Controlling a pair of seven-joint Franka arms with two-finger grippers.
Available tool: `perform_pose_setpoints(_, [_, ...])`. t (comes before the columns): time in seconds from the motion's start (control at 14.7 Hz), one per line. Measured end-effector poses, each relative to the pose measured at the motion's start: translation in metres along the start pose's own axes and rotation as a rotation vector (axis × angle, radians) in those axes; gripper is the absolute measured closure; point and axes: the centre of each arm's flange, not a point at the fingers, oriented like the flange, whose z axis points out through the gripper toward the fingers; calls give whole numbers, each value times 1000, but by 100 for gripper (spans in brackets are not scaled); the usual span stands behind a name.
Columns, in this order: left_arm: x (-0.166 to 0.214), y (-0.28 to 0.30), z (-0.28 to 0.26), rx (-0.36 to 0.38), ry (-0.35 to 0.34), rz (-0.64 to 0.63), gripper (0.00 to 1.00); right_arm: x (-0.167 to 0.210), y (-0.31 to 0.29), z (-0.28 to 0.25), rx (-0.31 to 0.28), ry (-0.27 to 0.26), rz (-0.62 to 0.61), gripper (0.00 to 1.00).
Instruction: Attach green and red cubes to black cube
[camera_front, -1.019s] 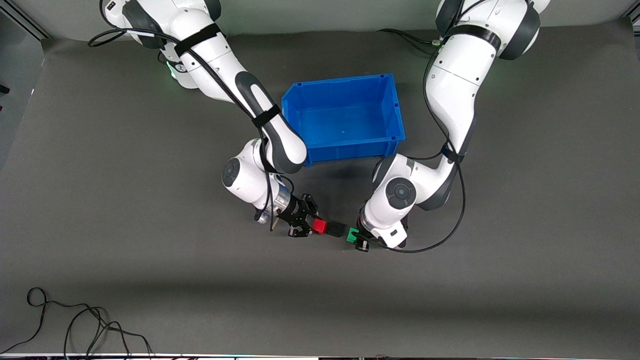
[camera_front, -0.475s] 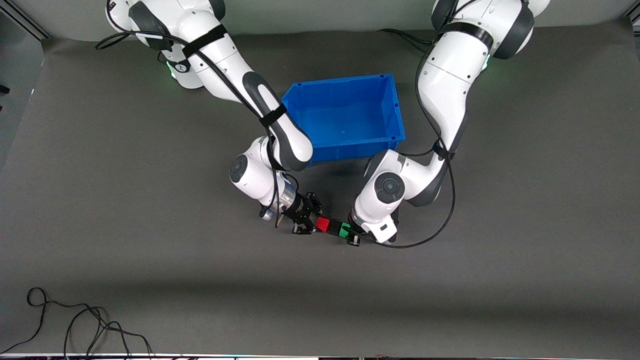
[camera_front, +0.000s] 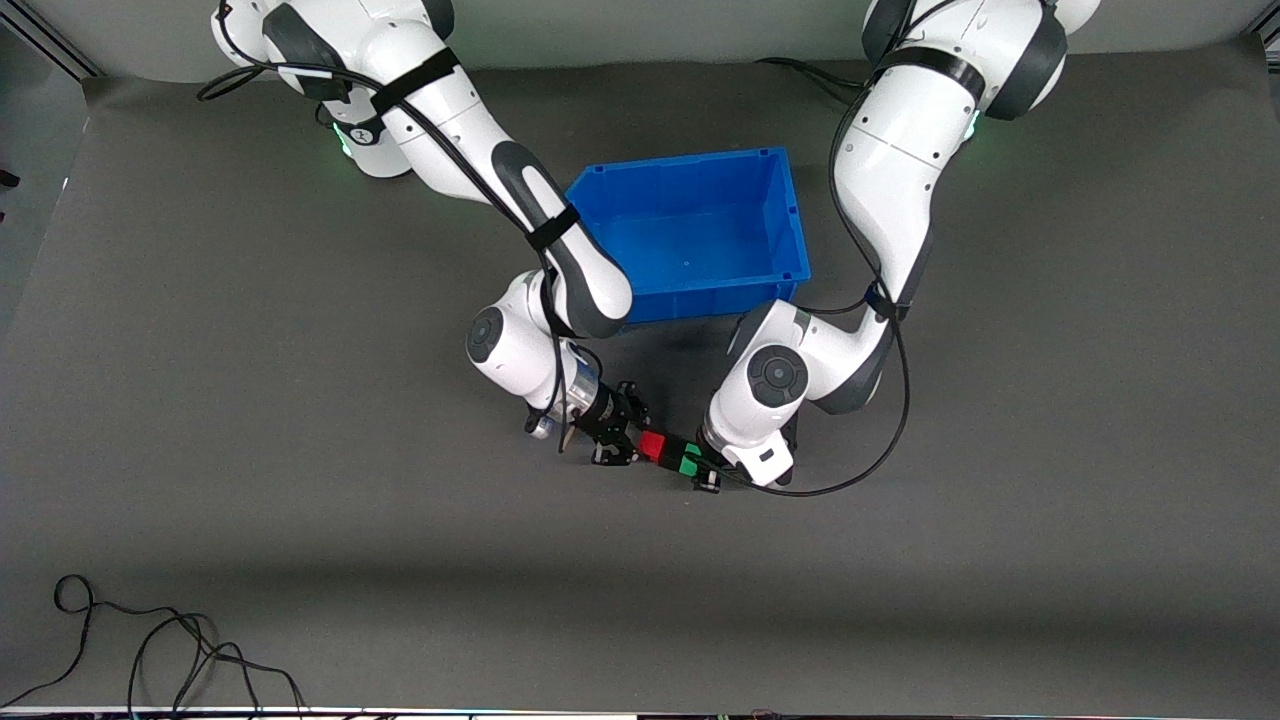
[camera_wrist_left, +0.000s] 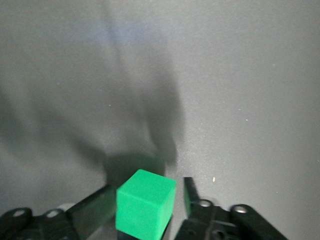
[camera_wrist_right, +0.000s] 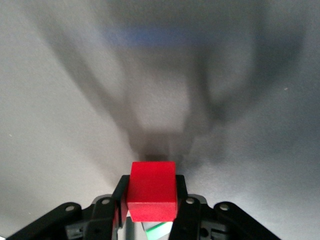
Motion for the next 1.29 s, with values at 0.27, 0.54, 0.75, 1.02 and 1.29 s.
perform_pose_setpoints(0.27, [2, 7, -7, -24, 7, 12, 0, -14, 0, -3, 8, -12, -32, 51])
perform_pose_setpoints(0.54, [50, 45, -56, -86, 33, -5, 0, -21, -4, -7, 16, -25, -37, 14])
perform_pose_setpoints(0.75, [106, 62, -107, -26, 60, 53, 0, -21, -6, -9, 23, -26, -37, 0])
perform_pose_setpoints(1.02, [218, 66, -160, 87, 76, 209, 0, -33, -25, -28, 62, -7, -119, 0])
perform_pose_setpoints(1.29, [329, 55, -195, 150, 54, 383, 0, -49, -58, -84, -2, 138, -344, 0])
